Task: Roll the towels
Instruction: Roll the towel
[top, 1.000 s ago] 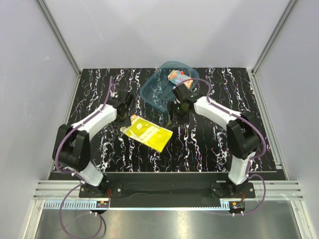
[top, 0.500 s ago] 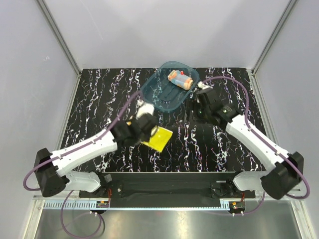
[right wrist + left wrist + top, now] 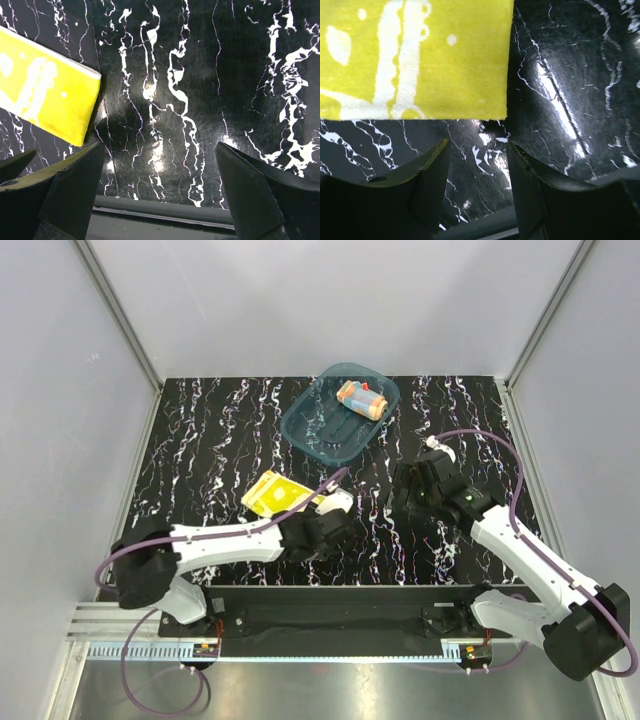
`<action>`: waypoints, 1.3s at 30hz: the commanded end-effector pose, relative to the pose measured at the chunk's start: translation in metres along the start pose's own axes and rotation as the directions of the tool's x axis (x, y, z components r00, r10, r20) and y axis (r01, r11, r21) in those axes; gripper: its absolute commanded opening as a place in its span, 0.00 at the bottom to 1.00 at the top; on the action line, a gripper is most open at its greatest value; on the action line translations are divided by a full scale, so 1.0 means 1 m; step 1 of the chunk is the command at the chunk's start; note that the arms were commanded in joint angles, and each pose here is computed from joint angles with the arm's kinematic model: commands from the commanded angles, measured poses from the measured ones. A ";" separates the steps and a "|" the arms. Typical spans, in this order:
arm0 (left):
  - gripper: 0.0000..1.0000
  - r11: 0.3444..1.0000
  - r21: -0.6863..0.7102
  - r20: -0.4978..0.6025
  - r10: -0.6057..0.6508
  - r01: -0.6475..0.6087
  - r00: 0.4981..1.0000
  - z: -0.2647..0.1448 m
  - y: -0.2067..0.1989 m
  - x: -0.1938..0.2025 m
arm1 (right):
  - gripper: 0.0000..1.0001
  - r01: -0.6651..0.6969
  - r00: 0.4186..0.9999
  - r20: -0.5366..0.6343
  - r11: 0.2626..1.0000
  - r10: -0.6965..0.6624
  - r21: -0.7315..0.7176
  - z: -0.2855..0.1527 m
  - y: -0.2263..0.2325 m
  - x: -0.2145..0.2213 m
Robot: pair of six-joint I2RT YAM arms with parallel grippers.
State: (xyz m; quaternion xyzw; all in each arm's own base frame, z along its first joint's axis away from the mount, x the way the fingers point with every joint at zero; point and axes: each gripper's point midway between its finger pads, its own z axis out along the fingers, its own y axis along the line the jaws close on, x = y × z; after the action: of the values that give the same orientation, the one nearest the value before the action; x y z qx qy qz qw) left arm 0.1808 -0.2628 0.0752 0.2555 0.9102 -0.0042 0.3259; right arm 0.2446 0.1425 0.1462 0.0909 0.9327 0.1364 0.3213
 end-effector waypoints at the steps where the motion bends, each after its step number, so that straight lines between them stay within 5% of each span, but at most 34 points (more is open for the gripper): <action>1: 0.54 0.999 0.005 0.025 0.041 -0.041 0.999 0.015 -0.014 -0.014 | 1.00 -0.040 0.998 0.050 0.998 0.043 -0.048 -0.005 0.008 -0.012; 27: 0.51 0.988 0.016 -0.048 0.151 -0.151 0.987 0.059 -0.031 -0.004 | 1.00 -0.035 0.999 0.031 0.996 0.038 -0.081 0.003 0.016 -0.013; 31: 0.46 0.994 0.036 -0.086 0.103 -0.100 0.991 0.070 -0.021 0.003 | 1.00 -0.035 0.999 0.034 0.996 0.038 -0.078 0.002 0.015 -0.014; 39: 0.20 0.996 0.064 -0.168 0.073 -0.063 0.983 0.084 -0.014 0.020 | 0.99 -0.031 0.999 0.041 0.997 0.034 -0.074 -0.005 0.013 -0.017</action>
State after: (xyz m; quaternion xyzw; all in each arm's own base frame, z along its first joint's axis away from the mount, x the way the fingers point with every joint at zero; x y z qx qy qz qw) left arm 0.2191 -0.2856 0.0160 0.2857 0.9183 0.0001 0.2739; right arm 0.2516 0.1520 0.1492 0.0919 0.9267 0.1678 0.3235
